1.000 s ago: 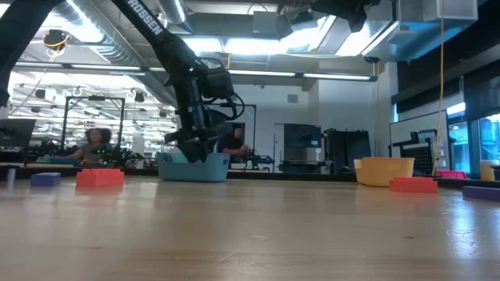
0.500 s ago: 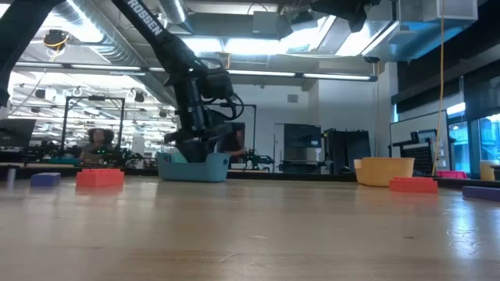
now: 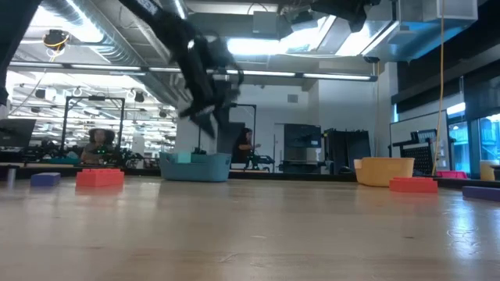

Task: Sort & place blocks by color
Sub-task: Put the sky blue block into the blue bin

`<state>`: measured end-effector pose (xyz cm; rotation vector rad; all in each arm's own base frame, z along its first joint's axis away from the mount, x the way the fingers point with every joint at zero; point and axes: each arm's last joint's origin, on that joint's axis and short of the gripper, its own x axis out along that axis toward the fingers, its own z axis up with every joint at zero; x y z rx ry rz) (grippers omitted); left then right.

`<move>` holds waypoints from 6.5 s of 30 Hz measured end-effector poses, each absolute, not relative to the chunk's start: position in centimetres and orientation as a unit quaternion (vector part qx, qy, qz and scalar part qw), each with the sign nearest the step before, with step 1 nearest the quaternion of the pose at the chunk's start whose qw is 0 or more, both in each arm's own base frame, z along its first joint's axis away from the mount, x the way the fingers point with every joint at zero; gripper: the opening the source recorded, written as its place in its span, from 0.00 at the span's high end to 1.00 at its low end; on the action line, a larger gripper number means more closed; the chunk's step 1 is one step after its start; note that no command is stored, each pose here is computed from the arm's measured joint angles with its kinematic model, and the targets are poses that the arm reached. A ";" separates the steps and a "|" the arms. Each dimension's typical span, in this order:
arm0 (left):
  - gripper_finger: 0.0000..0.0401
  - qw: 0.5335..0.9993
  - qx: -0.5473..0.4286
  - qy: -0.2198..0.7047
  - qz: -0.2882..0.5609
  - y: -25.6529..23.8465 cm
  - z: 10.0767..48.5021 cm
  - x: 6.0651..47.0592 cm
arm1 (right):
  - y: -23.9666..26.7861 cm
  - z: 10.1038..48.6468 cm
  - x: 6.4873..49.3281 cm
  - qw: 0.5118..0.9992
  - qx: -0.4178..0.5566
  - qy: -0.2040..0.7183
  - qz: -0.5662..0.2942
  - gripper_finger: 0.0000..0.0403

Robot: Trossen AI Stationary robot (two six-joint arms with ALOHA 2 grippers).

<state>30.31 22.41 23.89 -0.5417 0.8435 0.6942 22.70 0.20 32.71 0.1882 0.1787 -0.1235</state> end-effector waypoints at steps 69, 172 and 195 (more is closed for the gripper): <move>0.43 0.992 -0.060 -0.085 0.077 1.7 34.1 18.9 | 11.8 25.0 16.2 0.549 0.549 0.586 -0.231 0.45; 0.43 0.786 -0.616 -0.054 -0.026 1.8 30.9 24.7 | 0.2 35.5 37.3 0.983 -0.071 0.171 -0.001 0.66; 0.60 0.805 -0.591 -0.043 -0.028 1.5 30.6 25.0 | 0.2 35.2 37.6 0.984 -0.057 0.170 0.011 0.66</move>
